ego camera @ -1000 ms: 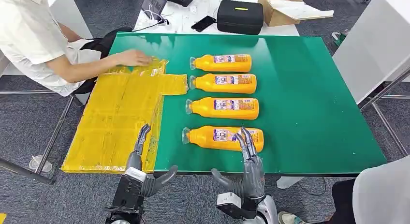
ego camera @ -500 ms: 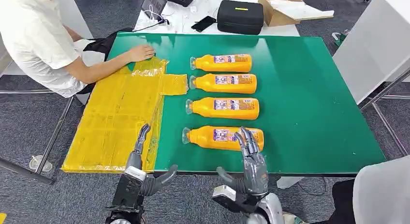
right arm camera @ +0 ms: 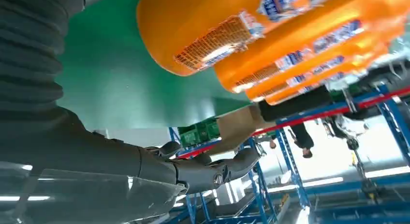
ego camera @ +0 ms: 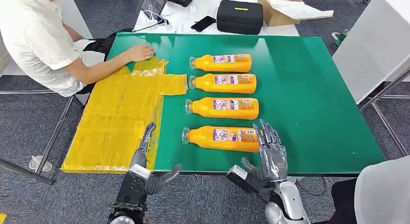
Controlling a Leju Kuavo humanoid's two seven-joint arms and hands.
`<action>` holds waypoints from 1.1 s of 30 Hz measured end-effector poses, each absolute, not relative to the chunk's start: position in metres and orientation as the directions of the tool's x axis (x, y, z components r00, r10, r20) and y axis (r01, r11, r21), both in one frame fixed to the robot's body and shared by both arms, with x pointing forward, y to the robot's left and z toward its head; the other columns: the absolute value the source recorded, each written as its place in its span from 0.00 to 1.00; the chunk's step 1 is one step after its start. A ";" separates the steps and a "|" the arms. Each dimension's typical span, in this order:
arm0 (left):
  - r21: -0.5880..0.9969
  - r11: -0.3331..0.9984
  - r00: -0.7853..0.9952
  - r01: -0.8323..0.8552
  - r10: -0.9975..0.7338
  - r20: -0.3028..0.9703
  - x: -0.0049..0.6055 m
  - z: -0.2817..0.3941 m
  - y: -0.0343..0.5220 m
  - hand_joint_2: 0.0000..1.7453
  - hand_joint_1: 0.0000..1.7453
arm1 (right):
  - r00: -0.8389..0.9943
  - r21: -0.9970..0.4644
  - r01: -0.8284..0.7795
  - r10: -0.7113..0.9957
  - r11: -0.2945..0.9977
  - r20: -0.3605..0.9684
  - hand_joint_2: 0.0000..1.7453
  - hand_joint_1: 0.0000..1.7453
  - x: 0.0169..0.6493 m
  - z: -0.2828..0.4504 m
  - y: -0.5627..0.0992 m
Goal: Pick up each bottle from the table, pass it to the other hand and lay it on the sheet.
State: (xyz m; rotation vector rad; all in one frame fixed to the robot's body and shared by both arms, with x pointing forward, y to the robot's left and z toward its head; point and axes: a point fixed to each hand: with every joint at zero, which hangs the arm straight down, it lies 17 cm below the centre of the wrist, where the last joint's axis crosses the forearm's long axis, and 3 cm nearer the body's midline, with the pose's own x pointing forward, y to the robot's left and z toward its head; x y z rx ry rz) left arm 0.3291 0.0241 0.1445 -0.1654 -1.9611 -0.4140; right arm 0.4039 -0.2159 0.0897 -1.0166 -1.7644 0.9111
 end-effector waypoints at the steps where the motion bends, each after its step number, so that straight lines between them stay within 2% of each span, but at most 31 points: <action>1: 0.215 0.928 -0.419 0.304 -0.073 0.905 0.329 0.145 0.023 1.00 0.00 | -0.275 -0.888 0.254 0.909 0.384 0.315 1.00 0.00 0.408 0.088 -0.218; 19: 0.211 0.923 -0.425 0.322 -0.058 0.903 0.332 0.150 0.016 1.00 0.00 | -0.255 -0.921 0.201 0.926 0.332 0.278 1.00 0.00 0.438 0.076 -0.231; 33: 0.204 0.917 -0.425 0.344 -0.041 0.904 0.332 0.152 0.009 1.00 0.00 | -0.267 -0.927 0.100 0.907 0.362 0.325 1.00 0.00 0.450 0.057 -0.221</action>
